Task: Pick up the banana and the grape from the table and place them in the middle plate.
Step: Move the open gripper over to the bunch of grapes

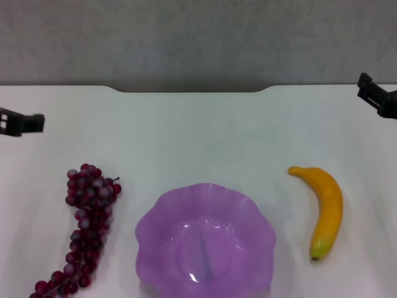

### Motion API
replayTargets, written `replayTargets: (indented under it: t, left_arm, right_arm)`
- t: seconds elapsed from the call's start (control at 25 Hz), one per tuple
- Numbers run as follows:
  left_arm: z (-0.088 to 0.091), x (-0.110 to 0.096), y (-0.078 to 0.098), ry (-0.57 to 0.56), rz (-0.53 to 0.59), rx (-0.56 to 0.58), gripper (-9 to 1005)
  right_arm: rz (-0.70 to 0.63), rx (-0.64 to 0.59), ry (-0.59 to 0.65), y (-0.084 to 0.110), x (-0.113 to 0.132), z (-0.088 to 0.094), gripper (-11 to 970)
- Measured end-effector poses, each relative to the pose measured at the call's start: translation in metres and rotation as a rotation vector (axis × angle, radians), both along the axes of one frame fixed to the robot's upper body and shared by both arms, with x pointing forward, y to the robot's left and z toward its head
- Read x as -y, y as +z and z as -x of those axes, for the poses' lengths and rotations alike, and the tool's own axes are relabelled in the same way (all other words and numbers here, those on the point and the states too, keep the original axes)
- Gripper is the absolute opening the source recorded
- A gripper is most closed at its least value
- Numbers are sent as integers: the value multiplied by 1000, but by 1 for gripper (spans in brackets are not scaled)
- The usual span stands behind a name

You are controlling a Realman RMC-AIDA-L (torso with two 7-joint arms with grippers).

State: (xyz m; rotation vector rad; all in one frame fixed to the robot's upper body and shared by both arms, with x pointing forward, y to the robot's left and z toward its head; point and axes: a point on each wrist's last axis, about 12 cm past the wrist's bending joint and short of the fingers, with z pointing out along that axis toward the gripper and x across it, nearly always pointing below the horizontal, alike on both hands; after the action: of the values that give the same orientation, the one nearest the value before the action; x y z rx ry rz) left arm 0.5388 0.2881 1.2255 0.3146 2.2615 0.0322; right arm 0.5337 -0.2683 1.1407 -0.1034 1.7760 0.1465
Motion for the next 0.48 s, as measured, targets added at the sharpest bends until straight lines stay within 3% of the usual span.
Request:
replayTargets:
  t: [0.48]
  left_arm:
    - [-31, 8, -49, -6, -1, -205, 855]
  right_arm:
    - [1, 3, 3, 1, -1, -1, 868]
